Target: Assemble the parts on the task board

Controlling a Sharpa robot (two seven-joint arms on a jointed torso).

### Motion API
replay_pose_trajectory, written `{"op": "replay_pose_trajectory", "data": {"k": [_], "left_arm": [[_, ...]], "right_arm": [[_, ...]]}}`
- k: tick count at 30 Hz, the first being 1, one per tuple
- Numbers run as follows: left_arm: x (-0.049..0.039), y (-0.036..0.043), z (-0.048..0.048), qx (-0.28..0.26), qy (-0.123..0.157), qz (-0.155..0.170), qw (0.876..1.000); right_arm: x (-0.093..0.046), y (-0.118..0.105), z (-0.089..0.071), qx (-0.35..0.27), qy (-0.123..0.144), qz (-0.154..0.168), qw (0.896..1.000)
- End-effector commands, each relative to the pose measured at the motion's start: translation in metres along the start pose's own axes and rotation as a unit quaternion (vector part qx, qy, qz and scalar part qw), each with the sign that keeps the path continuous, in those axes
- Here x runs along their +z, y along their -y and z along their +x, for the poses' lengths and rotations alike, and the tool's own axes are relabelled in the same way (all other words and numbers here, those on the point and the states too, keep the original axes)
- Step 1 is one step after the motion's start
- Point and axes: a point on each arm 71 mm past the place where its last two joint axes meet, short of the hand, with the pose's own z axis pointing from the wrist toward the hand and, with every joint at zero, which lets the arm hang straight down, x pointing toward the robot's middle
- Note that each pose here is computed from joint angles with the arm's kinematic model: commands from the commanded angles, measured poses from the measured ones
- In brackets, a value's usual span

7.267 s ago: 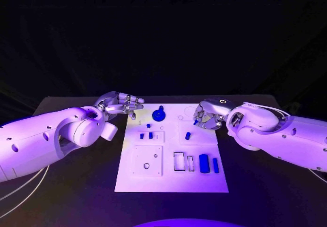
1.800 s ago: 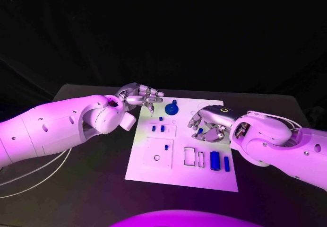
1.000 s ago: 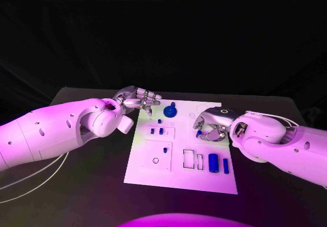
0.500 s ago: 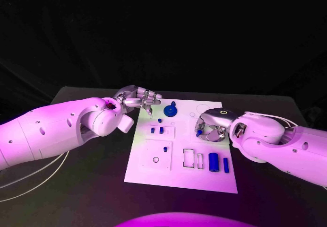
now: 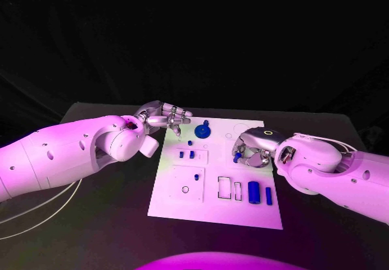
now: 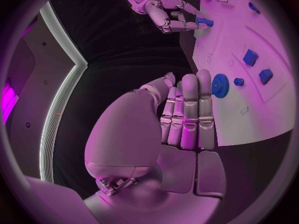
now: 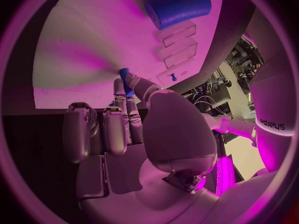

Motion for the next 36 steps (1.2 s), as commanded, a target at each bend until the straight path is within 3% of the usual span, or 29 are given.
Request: {"op": "replay_pose_trajectory", "data": {"k": [1, 7, 14, 26, 36], "left_arm": [[0.0008, 0.0009, 0.0021, -0.003, -0.01, 0.003, 1.0], [0.0016, 0.0006, 0.0019, -0.003, -0.01, 0.002, 1.0], [0.0031, 0.0004, 0.0041, -0.005, -0.013, 0.002, 1.0], [0.0066, 0.0009, 0.0099, -0.007, -0.021, 0.003, 1.0], [0.0075, 0.0014, 0.0128, -0.007, -0.024, 0.004, 1.0]], "right_arm": [[-0.003, -0.003, -0.009, 0.015, 0.024, 0.0, 1.0], [-0.009, -0.014, -0.02, 0.048, 0.026, -0.011, 0.998], [-0.007, -0.052, -0.024, 0.068, 0.03, -0.061, 0.995], [0.016, -0.121, 0.0, 0.078, 0.016, -0.153, 0.985], [0.029, -0.145, 0.023, 0.082, -0.008, -0.179, 0.98]]}}
